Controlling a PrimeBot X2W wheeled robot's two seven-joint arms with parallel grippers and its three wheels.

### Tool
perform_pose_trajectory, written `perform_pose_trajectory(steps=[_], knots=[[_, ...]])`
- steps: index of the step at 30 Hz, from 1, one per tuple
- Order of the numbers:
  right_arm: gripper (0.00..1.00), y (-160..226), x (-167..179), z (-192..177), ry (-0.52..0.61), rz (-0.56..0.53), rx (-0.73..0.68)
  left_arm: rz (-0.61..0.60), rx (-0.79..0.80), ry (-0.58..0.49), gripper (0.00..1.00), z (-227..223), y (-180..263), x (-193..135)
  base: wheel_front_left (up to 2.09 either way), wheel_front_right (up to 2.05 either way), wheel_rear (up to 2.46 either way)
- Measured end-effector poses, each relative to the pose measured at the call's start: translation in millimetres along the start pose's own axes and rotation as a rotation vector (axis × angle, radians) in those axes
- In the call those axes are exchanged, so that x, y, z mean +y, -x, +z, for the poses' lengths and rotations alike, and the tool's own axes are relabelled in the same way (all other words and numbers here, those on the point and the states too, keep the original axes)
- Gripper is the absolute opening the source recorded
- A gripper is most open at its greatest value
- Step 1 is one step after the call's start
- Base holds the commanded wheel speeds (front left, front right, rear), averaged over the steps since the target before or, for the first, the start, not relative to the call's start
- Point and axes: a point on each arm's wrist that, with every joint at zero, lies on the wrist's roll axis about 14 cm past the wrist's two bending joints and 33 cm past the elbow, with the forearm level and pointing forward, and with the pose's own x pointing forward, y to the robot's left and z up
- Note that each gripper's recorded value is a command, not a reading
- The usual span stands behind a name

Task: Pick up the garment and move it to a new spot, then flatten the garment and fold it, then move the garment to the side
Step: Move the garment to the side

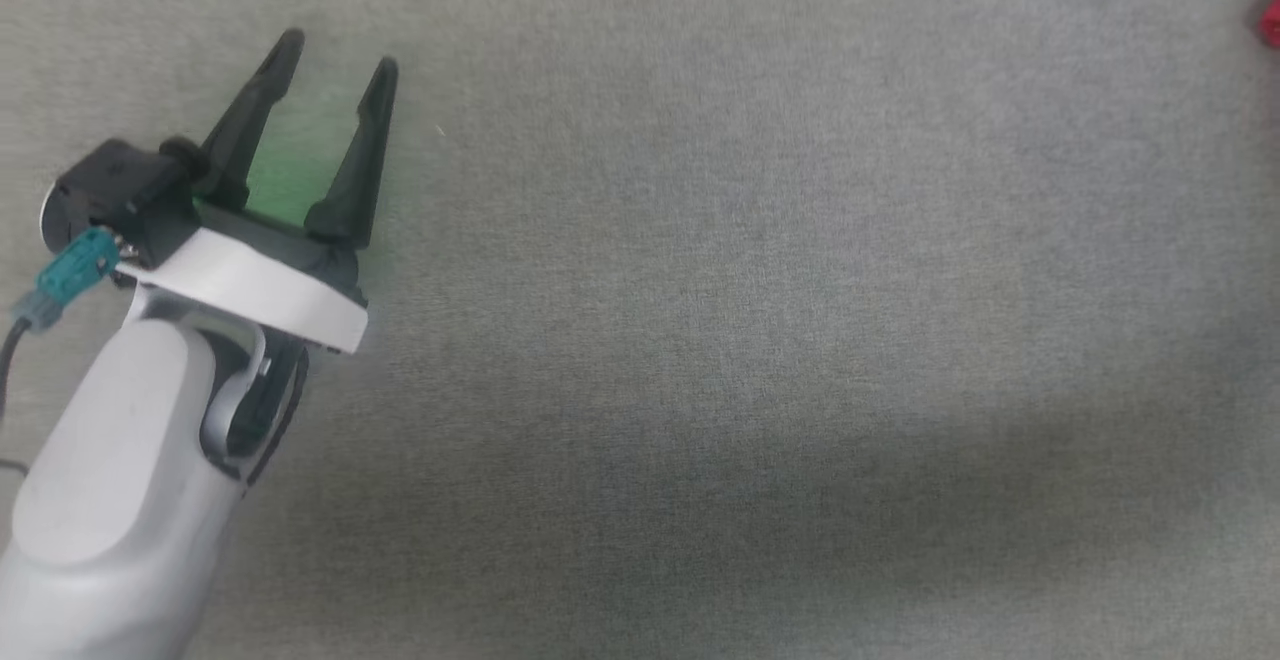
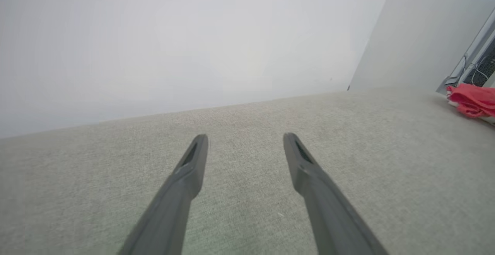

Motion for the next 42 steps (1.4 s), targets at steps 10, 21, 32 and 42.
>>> perform_pose_trajectory(steps=[10, 21, 32, 42], knots=[[1.00, 32.3, 34.1, 52.4, -0.173, 0.113, -0.171, 0.108, -0.055, -0.037, 1.00, 41.4, 46.5, 15.7, 0.00, 0.00, 0.00], [1.00, 90.6, 89.2, 79.3, -0.301, 0.308, -0.318, 0.291, -0.106, -0.079, 1.00, 78.1, 129.0, 45.8, 0.00, 0.00, 0.00], [1.00, 147.8, 109.7, 68.5, -0.368, 0.408, -0.433, 0.440, -0.142, -0.062, 1.00, 88.6, 203.0, 60.2, 0.00, 0.00, 0.00], [1.00, 183.3, 119.8, 34.9, -0.426, 0.434, -0.487, 0.487, -0.137, -0.035, 1.00, 79.8, 236.3, 59.5, 0.00, 0.00, 0.00]])
